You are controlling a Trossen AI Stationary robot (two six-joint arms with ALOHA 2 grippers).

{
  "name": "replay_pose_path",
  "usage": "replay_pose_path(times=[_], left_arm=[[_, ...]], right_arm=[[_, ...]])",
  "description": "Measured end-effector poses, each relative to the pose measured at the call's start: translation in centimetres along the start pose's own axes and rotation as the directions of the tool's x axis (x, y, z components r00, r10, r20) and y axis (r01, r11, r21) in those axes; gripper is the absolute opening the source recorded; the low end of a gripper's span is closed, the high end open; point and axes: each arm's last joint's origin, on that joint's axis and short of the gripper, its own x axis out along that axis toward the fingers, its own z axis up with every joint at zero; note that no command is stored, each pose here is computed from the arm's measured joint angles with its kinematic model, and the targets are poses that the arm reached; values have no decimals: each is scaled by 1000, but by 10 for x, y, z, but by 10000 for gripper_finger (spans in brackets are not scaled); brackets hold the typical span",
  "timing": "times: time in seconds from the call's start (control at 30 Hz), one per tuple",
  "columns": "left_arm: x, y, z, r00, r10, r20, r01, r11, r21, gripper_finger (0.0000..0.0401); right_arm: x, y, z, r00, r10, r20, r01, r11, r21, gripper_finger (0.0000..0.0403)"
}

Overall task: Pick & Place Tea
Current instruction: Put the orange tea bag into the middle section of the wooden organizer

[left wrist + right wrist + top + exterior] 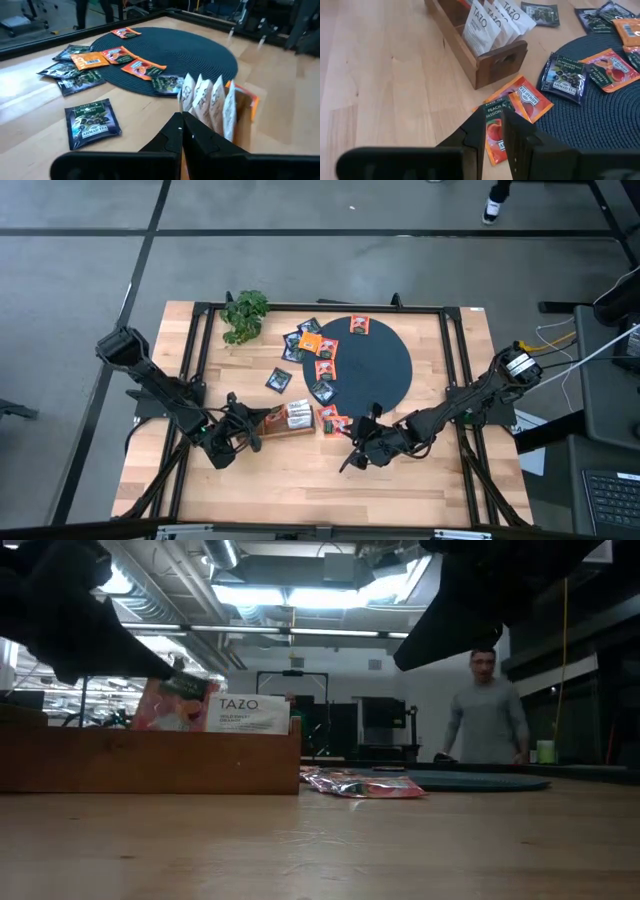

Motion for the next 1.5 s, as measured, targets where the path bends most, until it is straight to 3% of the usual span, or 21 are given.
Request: replay_pose_path(times=[0.53, 0.83, 1.1, 1.2, 1.27, 1.37, 1.5], left_arm=[[7, -1, -15, 1000, 28, -7, -28, 997, 70, 13], [7, -1, -15, 1000, 21, -20, -18, 991, 134, 43], [6, -3, -11, 1000, 11, -18, -9, 994, 112, 70], [4, -13, 1, 999, -22, -25, 25, 994, 103, 72], [3, -24, 9, 996, -71, -62, 80, 983, 165, 72], [4, -43, 27, 981, -154, -118, 181, 948, 263, 72], [17, -65, 54, 951, -256, -173, 299, 905, 303, 69]], right_arm=[[0, -1, 0, 1000, -2, 1, 2, 1000, -18, 64], [0, -1, 0, 1000, -2, 1, 2, 1000, -16, 64], [0, 0, 0, 1000, 8, -6, -8, 1000, -7, 64], [0, 0, -1, 999, 31, -32, -30, 999, 18, 64], [0, -1, -3, 998, 23, -55, -21, 999, 41, 64], [0, -6, -8, 994, -13, -105, 21, 997, 80, 64], [1, -16, -16, 979, -83, -184, 107, 986, 126, 64]])
